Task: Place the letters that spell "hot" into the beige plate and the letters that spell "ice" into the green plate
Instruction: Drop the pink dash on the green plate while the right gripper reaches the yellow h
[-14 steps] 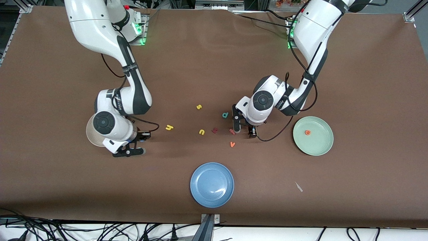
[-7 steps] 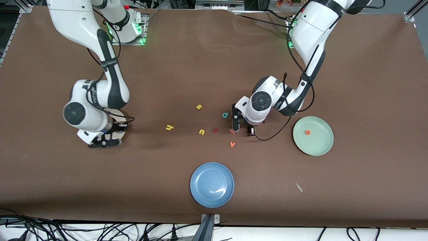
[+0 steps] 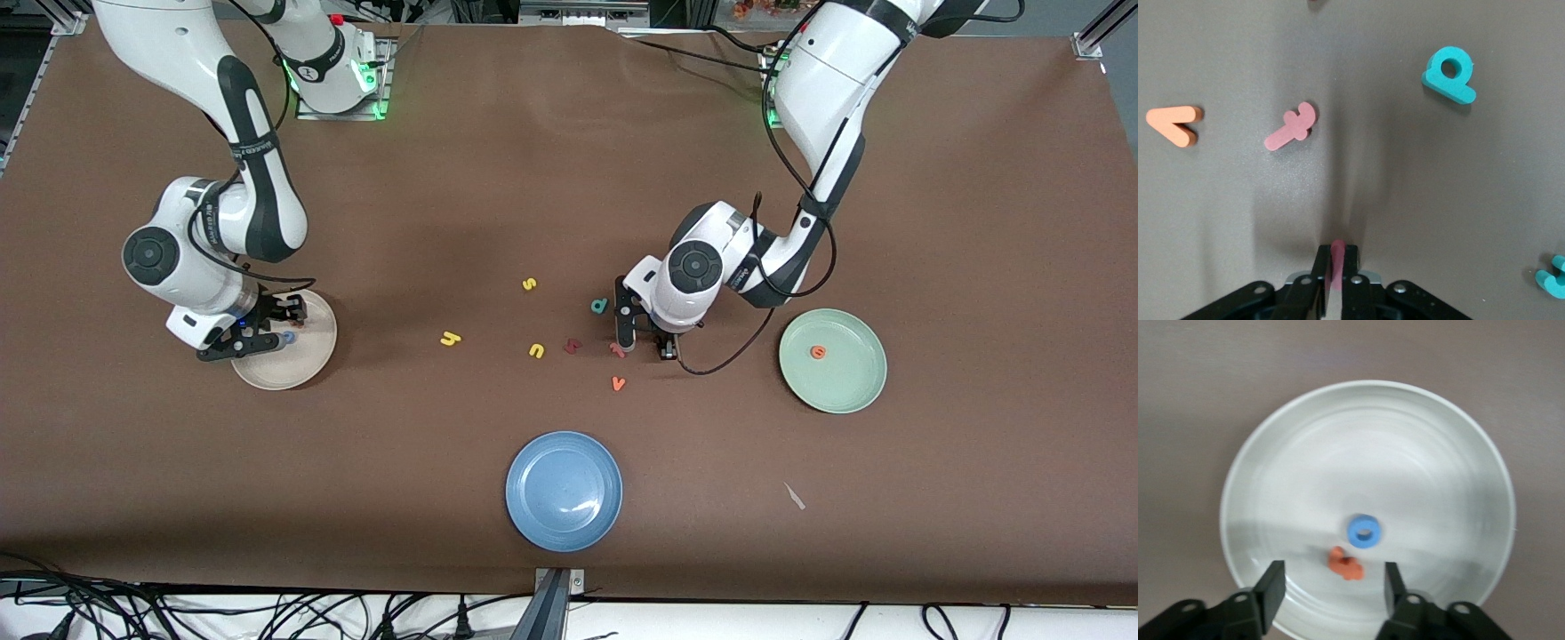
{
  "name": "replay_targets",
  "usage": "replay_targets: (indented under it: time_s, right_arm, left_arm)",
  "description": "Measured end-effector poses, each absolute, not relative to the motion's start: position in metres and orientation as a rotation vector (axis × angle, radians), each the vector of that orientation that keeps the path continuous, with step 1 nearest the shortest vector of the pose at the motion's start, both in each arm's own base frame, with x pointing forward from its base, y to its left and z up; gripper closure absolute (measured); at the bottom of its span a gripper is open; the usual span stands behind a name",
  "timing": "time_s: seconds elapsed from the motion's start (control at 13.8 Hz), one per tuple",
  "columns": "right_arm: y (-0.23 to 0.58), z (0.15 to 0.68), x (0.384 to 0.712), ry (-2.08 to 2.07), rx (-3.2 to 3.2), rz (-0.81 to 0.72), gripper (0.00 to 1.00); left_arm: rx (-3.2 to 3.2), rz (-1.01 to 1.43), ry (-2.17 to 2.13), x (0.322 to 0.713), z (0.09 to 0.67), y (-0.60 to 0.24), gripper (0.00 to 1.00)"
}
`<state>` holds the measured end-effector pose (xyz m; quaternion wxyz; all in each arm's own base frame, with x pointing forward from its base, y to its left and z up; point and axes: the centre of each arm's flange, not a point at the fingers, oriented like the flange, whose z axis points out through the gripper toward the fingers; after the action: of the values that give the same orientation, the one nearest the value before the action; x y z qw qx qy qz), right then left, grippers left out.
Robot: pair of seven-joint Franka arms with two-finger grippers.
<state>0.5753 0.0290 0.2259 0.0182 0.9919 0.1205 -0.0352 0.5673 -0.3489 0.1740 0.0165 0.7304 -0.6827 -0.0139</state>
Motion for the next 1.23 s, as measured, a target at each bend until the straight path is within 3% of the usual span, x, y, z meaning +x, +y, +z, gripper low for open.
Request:
replay_targets:
  time_s: [0.22, 0.87, 1.23]
  right_arm:
    - [0.088, 0.245, 0.582, 0.508, 3.114, -0.131, 0.0]
    - [0.229, 0.228, 0.562, 1.059, 2.98, 0.041, 0.0]
    - [0.288, 0.173, 0.536, 1.222, 2.849, 0.231, 0.0]
  left_arm:
    - [2.291, -0.098, -2.102, 0.574, 0.182, -0.337, 0.93]
    - [2.411, -0.317, -1.897, 0.624, 0.223, -0.188, 0.93]
    - [2.362, -0.316, -1.891, 0.643, 0.219, -0.081, 0.93]
